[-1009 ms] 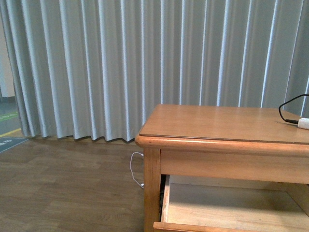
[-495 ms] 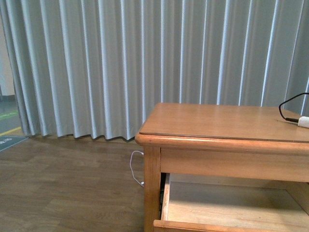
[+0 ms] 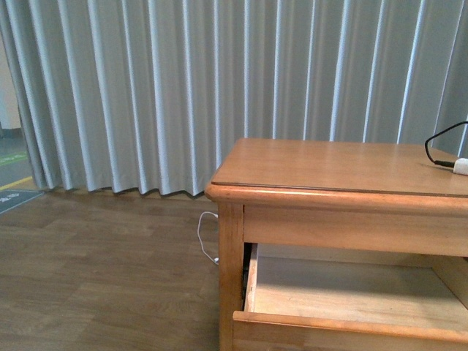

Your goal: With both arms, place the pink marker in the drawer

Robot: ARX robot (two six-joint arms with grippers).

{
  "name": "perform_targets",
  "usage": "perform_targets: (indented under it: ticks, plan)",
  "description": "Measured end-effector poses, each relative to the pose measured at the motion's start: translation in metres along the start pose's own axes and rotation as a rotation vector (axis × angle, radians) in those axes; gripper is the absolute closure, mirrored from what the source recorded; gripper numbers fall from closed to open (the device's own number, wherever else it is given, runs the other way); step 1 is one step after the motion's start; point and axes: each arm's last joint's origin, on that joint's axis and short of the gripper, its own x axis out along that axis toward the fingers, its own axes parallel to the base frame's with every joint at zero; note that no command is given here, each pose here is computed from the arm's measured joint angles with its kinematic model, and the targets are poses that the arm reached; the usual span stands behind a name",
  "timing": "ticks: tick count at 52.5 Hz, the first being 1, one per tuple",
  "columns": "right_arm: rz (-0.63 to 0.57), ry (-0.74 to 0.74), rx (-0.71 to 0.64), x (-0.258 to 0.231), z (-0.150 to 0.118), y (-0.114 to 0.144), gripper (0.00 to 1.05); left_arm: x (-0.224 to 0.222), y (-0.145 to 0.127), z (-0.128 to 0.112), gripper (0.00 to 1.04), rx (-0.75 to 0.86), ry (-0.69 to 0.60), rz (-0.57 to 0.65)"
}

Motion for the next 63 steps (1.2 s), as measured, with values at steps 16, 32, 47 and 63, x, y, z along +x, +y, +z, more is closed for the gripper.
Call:
perform_targets:
  ticks: [16,32,47,63]
  plan:
    - [-0.101,-0.14,0.026,0.064,0.021,0.004,0.09,0.0,0.0,0.0,0.06,0.0,0.0,0.0]
    - [-0.153,-0.207,0.125,0.124,0.051,0.0,0.09,0.0,0.0,0.0,0.06,0.0,0.0,0.0]
    - [-0.158,-0.256,0.198,0.17,0.078,0.001,0.09,0.0,0.0,0.0,0.06,0.0,0.0,0.0]
    - [-0.168,-0.32,0.248,0.202,0.1,-0.003,0.09,0.0,0.0,0.0,0.06,0.0,0.0,0.0]
